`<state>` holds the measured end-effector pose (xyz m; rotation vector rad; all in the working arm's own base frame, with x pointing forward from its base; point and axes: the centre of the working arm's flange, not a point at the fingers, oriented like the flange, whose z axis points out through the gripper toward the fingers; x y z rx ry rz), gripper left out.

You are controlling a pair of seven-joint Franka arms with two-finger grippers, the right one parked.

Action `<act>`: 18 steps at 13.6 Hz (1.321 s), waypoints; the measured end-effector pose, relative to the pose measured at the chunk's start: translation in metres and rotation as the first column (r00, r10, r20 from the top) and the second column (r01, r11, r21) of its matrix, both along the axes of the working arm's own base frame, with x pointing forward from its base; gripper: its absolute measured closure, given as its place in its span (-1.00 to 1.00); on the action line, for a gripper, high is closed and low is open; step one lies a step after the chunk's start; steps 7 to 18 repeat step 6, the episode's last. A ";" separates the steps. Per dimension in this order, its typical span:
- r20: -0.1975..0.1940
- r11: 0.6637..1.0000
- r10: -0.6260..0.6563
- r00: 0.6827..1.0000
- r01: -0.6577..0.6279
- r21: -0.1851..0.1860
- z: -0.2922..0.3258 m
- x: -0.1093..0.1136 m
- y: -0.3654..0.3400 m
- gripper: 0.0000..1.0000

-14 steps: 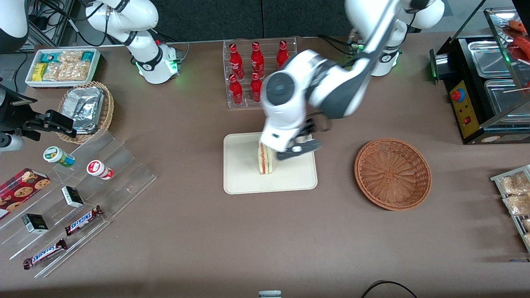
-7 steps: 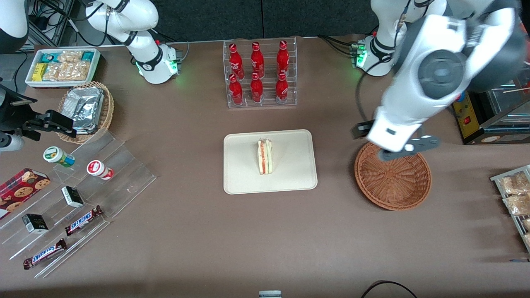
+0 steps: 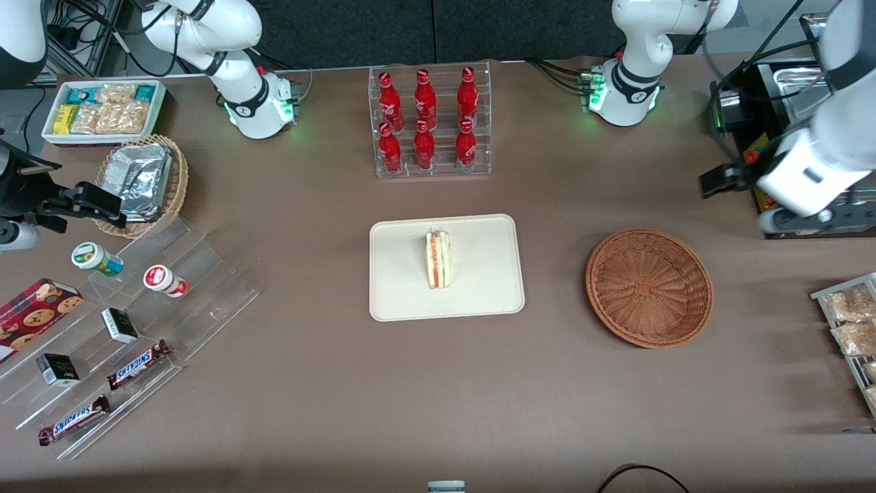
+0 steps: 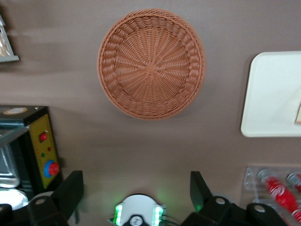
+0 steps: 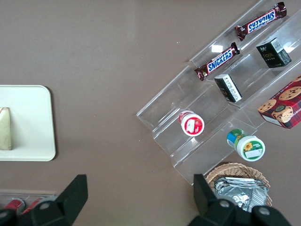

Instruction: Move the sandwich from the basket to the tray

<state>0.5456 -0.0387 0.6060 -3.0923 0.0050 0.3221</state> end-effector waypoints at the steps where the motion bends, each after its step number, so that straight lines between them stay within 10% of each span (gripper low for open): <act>1: -0.001 1.000 -0.024 1.000 0.024 -0.009 0.004 -0.004 0.011 -1.00; 18: 0.015 0.998 -0.058 0.998 0.059 -0.017 0.019 -0.012 0.013 -1.00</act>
